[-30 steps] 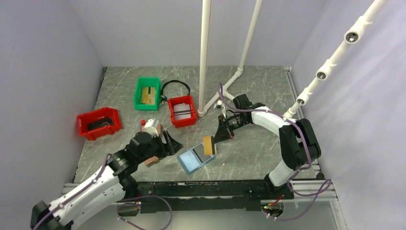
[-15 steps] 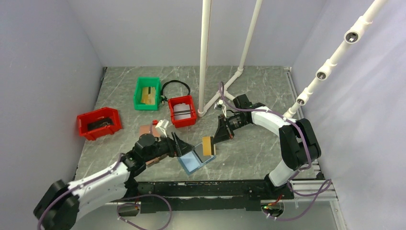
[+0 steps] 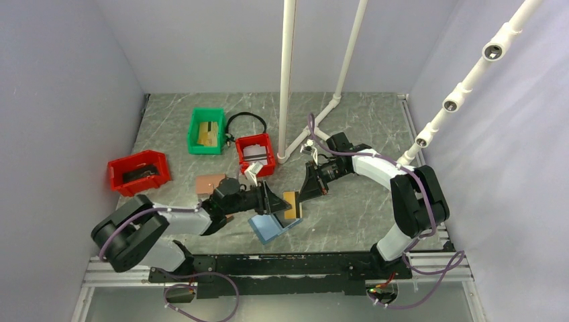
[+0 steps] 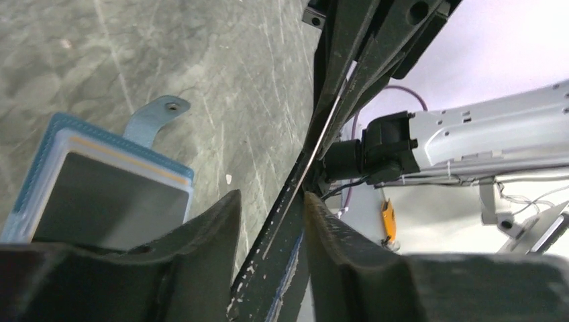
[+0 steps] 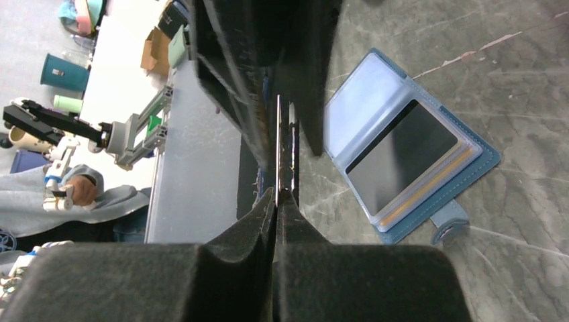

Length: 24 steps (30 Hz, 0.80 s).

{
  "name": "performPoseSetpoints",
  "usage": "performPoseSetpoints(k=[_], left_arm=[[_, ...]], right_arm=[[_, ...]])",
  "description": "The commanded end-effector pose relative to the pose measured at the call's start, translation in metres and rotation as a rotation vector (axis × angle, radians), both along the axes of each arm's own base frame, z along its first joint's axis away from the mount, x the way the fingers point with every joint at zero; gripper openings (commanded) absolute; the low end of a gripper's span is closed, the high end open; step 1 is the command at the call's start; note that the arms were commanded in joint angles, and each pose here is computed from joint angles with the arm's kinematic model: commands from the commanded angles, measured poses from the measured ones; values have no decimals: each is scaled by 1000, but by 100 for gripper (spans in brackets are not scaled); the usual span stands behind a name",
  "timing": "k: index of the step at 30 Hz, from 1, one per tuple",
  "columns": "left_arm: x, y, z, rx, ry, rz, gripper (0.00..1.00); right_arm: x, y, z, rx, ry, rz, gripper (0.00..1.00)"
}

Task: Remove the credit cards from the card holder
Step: Place the credit card in the storage box.

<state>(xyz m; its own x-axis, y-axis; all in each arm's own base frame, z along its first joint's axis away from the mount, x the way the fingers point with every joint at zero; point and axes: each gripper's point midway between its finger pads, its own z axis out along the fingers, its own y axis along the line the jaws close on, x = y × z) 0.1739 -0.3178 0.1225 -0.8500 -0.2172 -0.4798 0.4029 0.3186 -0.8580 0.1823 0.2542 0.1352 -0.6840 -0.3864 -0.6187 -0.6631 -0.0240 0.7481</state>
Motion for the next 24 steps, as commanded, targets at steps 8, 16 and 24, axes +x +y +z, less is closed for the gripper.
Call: performPoseSetpoints(k=[8,16,24], left_arm=[[-3,-25,22,-111,-62,-95,0],[8,28,-5,147,9,41,0],[36,132,0,492,25,348,0]], right_arm=[[12,3,8,12,-73,-4,9],[19,1,5,-38,-125,-41,56],[22,0,5,-57,-154,-58,60]])
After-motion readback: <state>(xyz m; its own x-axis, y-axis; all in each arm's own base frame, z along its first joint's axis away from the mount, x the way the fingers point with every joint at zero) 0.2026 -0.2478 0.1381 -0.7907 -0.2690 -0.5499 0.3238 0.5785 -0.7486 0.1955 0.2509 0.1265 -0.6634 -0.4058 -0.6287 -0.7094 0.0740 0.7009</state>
